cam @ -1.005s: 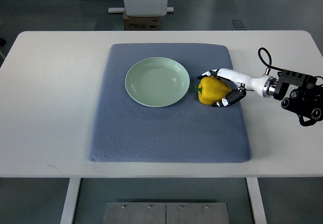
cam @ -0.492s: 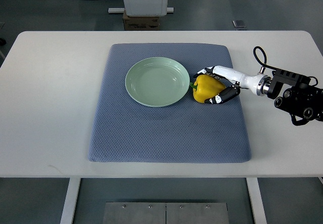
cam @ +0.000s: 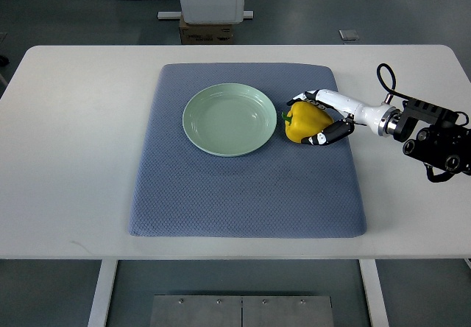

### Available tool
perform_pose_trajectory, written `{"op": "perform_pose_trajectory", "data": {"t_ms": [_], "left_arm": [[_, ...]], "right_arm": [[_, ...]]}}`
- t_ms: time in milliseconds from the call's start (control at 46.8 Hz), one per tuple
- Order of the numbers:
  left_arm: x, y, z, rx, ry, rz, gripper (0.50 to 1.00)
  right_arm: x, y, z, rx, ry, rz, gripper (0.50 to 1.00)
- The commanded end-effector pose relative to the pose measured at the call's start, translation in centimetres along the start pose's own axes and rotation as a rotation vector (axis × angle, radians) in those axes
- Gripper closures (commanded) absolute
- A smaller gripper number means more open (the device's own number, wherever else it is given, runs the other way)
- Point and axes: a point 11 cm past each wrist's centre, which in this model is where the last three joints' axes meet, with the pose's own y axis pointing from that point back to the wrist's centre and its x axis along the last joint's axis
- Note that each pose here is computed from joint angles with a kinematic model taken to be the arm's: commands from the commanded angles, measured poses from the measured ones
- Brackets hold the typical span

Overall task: Place yellow pepper on plate with right hand
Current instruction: 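Close the right hand's fingers to grasp the yellow pepper, then carry the pepper with the right hand onto the green plate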

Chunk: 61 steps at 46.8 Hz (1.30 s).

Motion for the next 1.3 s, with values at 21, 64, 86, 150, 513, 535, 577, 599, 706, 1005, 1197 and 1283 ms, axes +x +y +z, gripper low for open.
{"op": "perform_pose_trajectory", "data": {"t_ms": [21, 64, 86, 150, 513, 535, 577, 599, 706, 1005, 1197, 1283], "left_arm": [[0.0, 0.0, 0.0, 0.0, -0.002, 0.0, 0.5], [0.0, 0.0, 0.0, 0.0, 0.0, 0.0, 0.5], [0.0, 0.0, 0.0, 0.0, 0.0, 0.0, 0.5], [0.0, 0.0, 0.0, 0.0, 0.0, 0.0, 0.5], [0.0, 0.0, 0.0, 0.0, 0.0, 0.0, 0.5], [0.0, 0.0, 0.0, 0.0, 0.0, 0.0, 0.5], [0.0, 0.0, 0.0, 0.0, 0.0, 0.0, 0.5], [0.0, 0.0, 0.0, 0.0, 0.0, 0.0, 0.5], [0.0, 0.0, 0.0, 0.0, 0.0, 0.0, 0.5], [0.0, 0.0, 0.0, 0.0, 0.0, 0.0, 0.5], [0.0, 0.0, 0.0, 0.0, 0.0, 0.0, 0.5], [0.0, 0.0, 0.0, 0.0, 0.0, 0.0, 0.5]], "right_arm": [[0.2, -0.3, -0.4, 0.009, 0.01, 0.009, 1.0], [0.3, -0.4, -0.5, 0.011, 0.012, 0.01, 1.0], [0.5, -0.4, -0.7, 0.015, 0.015, 0.011, 1.0], [0.8, -0.6, -1.1, 0.022, 0.021, 0.012, 1.0], [1.5, -2.5, -4.0, 0.079, 0.008, 0.029, 1.0], [1.3, -2.7, -4.2, 0.084, 0.007, 0.026, 1.0], [0.8, -3.2, -4.7, 0.094, 0.002, 0.018, 1.0], [0.6, -3.4, -5.1, 0.101, -0.001, 0.014, 1.0], [-0.2, -4.6, -6.5, 0.129, -0.011, 0.005, 1.0], [-1.1, -7.4, -10.1, 0.189, -0.021, 0.01, 1.0], [-0.9, -8.2, -10.6, 0.191, -0.014, 0.029, 1.0], [-0.4, -8.0, -9.9, 0.171, 0.002, 0.038, 1.0]]}}
